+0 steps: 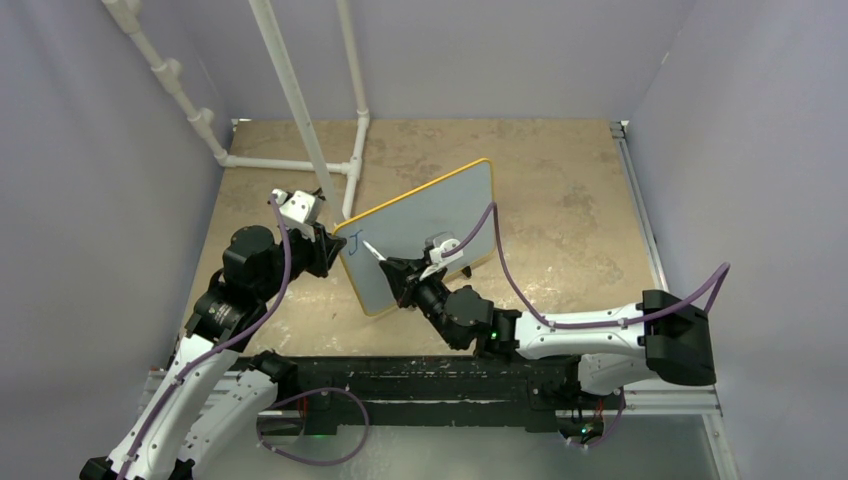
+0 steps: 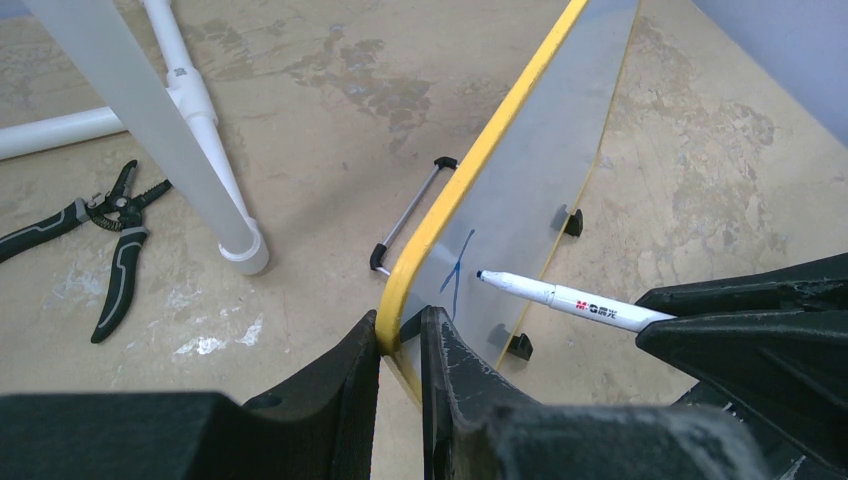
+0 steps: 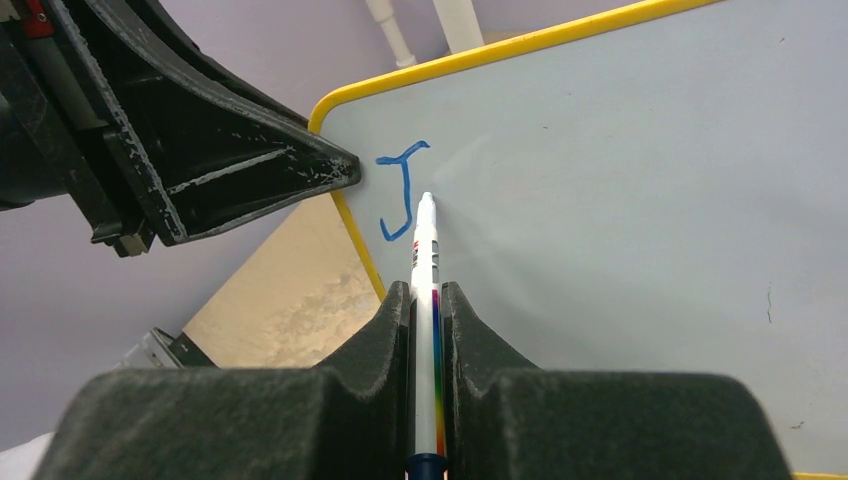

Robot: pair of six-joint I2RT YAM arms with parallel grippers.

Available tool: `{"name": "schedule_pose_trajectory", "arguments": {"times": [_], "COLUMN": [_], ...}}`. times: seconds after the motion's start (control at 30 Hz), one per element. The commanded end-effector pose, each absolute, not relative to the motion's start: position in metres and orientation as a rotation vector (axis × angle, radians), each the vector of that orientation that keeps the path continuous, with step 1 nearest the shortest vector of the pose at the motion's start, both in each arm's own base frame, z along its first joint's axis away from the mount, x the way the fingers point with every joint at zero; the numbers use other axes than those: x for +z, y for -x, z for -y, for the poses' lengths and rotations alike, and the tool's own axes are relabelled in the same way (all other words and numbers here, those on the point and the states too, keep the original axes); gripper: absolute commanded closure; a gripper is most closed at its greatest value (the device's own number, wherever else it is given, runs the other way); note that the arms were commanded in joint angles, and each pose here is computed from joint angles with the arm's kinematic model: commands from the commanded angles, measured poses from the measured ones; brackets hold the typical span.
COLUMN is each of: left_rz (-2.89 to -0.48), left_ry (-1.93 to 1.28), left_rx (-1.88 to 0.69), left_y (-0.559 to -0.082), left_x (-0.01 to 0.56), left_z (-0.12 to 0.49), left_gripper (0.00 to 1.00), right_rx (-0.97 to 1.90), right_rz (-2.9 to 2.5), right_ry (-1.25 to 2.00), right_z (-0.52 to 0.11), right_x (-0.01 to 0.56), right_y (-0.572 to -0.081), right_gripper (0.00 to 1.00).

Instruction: Write a sentence on the whiteboard

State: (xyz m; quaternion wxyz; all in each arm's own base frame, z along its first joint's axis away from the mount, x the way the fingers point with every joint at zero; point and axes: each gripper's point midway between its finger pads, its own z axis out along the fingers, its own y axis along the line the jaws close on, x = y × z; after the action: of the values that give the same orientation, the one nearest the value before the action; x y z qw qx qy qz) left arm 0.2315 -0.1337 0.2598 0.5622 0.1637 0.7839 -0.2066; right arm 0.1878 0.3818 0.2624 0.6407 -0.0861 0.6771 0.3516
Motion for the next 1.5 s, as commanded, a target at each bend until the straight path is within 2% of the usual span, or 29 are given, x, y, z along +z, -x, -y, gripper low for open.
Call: {"name": "schedule_pose_trajectory", "arguments": {"times": [0.0, 0.5, 0.83, 1.47], "left_rz": [-1.844, -1.841, -1.838, -1.836], "left_ry": [-0.417, -0.422, -0.421, -0.421], "left_rx": [-0.482, -0.489, -0.489, -0.489], "left_y": [-0.232, -0.231, -0.231, -0.231], "left_x": [0.255, 0.255, 0.256, 0.257], "left_z": [0.136, 0.137, 0.136, 0.136], "left_gripper": [1.00, 1.00, 1.00, 1.00], "right_rx": [0.781, 0.770, 0.744, 0.682], "right_rz": [-1.524, -1.504, -1.552, -1.597], "right_ry": [0.138, 0.167, 0.192, 0.114], "right_z": [-0.378, -0.383, -0.386, -0.363], "right_x": [0.272, 0.276, 0.256, 0.247], "right_y": [-0.195, -0.195, -0.195, -0.200], "right_gripper": [1.00, 1.00, 1.00, 1.00]}}
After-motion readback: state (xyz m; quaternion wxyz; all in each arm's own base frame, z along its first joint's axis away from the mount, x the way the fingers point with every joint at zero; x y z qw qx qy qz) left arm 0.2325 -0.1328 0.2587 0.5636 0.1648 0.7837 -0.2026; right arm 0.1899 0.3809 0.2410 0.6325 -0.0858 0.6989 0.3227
